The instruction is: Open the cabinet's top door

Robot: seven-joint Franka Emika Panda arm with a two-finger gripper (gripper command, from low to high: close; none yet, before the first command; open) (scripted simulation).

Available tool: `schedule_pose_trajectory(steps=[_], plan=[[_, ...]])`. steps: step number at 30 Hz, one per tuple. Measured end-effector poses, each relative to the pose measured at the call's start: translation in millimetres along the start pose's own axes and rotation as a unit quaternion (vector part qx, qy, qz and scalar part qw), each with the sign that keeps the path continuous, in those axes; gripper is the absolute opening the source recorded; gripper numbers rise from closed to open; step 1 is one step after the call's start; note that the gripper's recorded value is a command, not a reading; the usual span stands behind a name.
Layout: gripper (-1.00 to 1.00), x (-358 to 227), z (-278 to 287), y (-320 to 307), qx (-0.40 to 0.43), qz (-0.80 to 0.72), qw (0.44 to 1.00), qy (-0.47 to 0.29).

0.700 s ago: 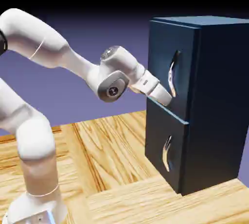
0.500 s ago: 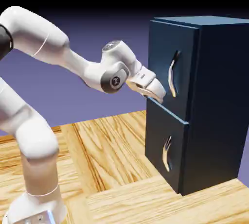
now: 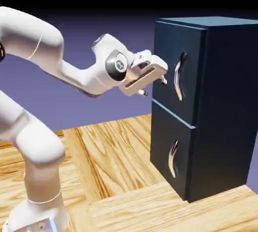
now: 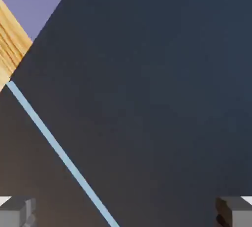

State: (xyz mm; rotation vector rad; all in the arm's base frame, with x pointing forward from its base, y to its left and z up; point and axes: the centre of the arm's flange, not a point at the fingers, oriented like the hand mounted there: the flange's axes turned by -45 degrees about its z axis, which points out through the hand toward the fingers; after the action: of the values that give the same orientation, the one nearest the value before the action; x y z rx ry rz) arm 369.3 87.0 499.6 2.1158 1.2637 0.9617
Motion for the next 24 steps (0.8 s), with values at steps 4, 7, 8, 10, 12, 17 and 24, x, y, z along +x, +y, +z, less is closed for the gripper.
schedule_pose_trajectory(steps=[4, 7, 8, 10, 12, 17, 24], plan=[[0.00, -0.2, -9.6, 1.9, -0.035, -0.098, 0.995, 0.008], [0.00, -1.5, -16.2, 3.3, -0.062, -0.169, 0.984, 0.011], [0.00, -2.1, -18.3, 3.7, -0.071, -0.193, 0.979, 0.012], [0.00, -3.6, -22.2, 4.5, -0.089, -0.239, 0.967, 0.013], [0.00, -5.4, -25.9, 5.4, -0.108, -0.285, 0.952, 0.012], [0.00, -11.6, -33.7, 7.8, -0.155, -0.393, 0.906, 0.007], [0.00, -23.5, -41.5, 12.0, -0.219, -0.530, 0.819, -0.012]])
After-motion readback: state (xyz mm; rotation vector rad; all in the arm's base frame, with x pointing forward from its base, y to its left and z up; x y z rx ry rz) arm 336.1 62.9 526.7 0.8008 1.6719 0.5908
